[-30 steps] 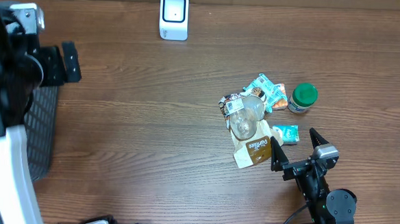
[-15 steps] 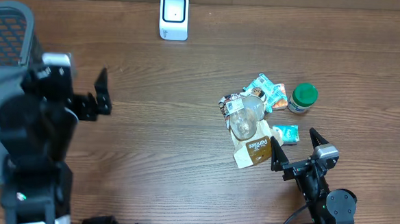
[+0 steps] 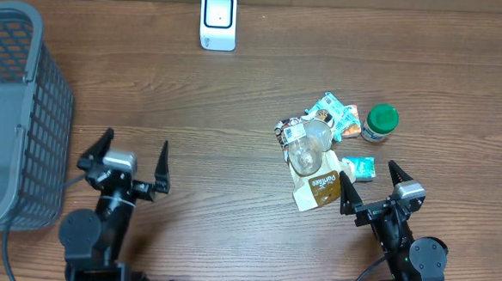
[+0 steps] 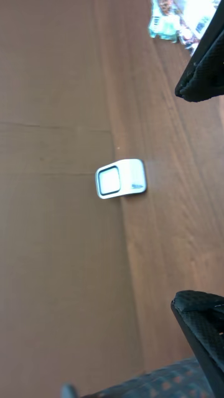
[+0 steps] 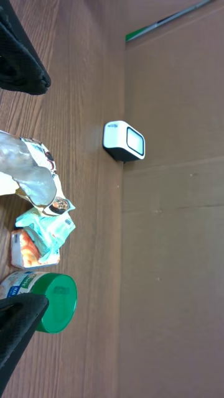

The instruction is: Scan the item barcode

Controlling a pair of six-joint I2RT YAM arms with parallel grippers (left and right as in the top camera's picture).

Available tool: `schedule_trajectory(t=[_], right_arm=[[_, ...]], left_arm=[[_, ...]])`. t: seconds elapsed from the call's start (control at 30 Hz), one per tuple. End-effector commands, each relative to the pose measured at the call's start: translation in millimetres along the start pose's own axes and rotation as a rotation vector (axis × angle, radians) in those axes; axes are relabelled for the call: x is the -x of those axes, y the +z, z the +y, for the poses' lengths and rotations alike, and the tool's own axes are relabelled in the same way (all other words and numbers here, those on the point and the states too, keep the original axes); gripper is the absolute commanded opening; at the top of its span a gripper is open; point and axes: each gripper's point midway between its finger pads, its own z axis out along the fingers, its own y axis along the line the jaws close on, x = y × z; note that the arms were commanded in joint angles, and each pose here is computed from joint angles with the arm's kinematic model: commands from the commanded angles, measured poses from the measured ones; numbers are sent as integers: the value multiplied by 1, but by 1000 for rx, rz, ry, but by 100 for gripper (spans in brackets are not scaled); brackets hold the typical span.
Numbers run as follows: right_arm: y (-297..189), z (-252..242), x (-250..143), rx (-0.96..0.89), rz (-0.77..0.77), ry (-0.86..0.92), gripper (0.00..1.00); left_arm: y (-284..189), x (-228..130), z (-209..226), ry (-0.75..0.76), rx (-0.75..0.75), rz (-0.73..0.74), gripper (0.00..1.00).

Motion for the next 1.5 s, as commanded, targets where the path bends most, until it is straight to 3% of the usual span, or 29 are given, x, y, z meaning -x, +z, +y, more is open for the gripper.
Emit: schedule_trajectory(t=[0.0, 0.37, 0.77, 1.47], right_arm=[[0, -1, -1, -5, -7, -2, 100], [0, -1, -1, -5, -7, -2, 100], [0, -1, -1, -5, -7, -2, 100], [0, -1, -1, -5, -7, -2, 100]], left_arm=[[-7, -20, -6, 47, -16, -18, 99], [-14, -52, -11, 64, -18, -47, 100], [-15, -77, -13, 48, -23, 18, 100], [-15, -78, -13, 47, -23, 22, 100]])
